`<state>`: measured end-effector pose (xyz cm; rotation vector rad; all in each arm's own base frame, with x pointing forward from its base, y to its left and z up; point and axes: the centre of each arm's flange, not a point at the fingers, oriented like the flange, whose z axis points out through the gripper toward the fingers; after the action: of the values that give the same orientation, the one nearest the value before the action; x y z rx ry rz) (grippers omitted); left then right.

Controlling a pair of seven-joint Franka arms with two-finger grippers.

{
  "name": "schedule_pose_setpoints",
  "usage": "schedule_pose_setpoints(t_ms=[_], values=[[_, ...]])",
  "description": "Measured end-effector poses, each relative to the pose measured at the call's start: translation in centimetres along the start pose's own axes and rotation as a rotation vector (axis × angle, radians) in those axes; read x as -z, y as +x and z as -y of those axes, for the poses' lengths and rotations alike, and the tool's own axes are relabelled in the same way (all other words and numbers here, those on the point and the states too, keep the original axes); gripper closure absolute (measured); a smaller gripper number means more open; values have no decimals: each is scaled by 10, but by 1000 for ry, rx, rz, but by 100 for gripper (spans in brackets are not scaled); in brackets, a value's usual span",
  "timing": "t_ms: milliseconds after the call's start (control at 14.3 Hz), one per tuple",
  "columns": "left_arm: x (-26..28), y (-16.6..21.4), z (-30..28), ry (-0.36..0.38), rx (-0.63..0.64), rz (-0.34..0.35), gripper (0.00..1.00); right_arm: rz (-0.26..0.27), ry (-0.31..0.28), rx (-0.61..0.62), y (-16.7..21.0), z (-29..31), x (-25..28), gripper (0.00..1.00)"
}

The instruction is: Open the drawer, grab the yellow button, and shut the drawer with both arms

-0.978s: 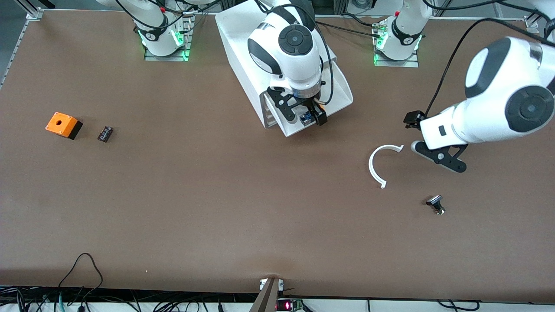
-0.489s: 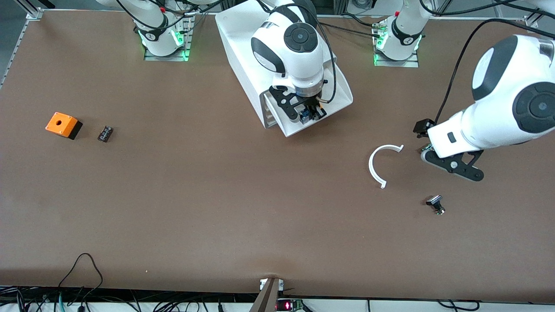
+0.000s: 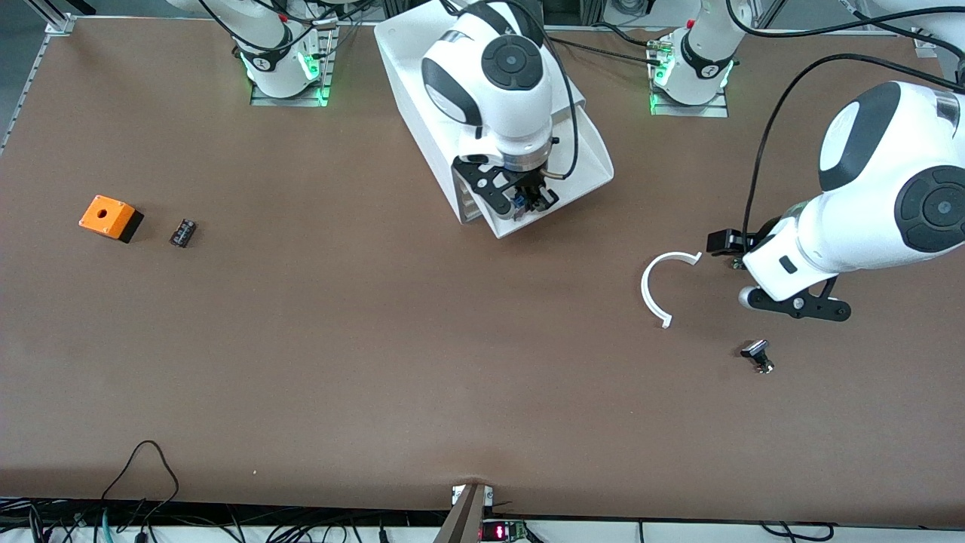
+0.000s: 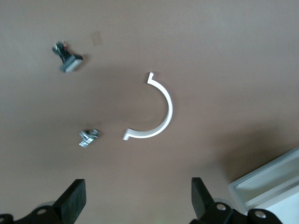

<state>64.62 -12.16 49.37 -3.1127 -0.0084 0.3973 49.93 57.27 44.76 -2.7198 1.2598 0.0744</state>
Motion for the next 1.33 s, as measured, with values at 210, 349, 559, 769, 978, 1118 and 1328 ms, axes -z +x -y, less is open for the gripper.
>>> schedule_pose_setpoints(t_ms=[210,349,559,769,978,1118,1328], values=[[-19,7,-13,-43,209,-2,2,54,55,-2,56,9,51,68],[-35,5,-34,-55,281,12,2,52,6,145,93,0,67,68],[-59,0,-73,-73,364,0,7,72,-102,424,165,-19,75,68],[-79,-15,-107,-72,433,15,7,72,-183,672,255,-42,70,68],[-97,-33,-135,-64,452,16,7,34,-272,845,324,-65,41,68],[-110,-40,-143,-75,446,-11,7,23,-302,909,363,-84,17,68],[-134,-64,-169,-63,399,-10,7,-30,-296,996,425,-135,-21,68]])
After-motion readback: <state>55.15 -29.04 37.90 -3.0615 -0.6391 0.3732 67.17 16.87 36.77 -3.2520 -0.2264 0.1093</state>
